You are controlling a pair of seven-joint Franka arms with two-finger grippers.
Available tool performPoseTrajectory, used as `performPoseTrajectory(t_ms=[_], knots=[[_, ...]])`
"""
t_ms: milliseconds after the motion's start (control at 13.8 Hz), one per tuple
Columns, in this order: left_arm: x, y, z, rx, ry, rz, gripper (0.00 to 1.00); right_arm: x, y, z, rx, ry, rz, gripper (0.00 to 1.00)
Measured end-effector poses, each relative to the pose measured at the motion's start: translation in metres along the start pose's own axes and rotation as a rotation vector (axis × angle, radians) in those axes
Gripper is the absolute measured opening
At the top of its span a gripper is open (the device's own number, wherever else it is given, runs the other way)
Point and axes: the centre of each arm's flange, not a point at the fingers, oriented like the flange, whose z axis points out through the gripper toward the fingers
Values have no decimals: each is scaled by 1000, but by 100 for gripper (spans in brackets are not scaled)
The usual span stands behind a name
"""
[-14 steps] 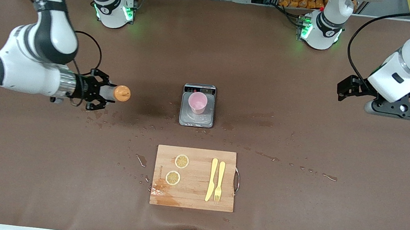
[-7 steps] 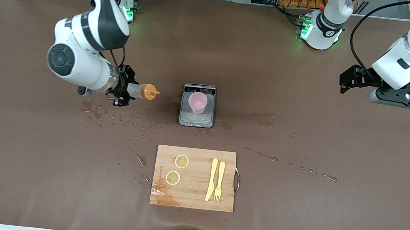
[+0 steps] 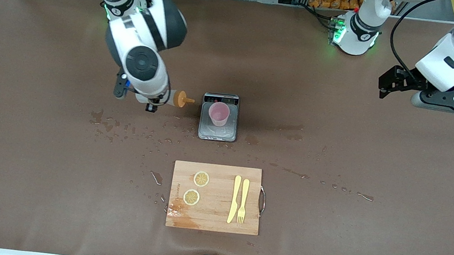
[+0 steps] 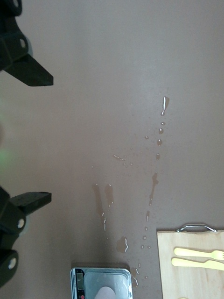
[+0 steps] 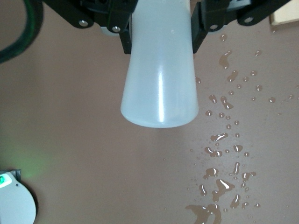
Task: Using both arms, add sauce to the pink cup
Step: 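Tilt the bottle over the pink cup and squeeze sauce with the right gripper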
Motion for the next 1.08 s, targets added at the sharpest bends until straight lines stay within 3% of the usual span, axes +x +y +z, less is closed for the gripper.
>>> performPoseTrajectory(t_ms=[650, 1084], knots=[[2, -18, 0, -3, -6, -33, 100, -78, -6, 32, -24, 311, 10, 52], [3, -18, -1, -17, 6, -35, 100, -108, -6, 42, -25, 403, 0, 52]])
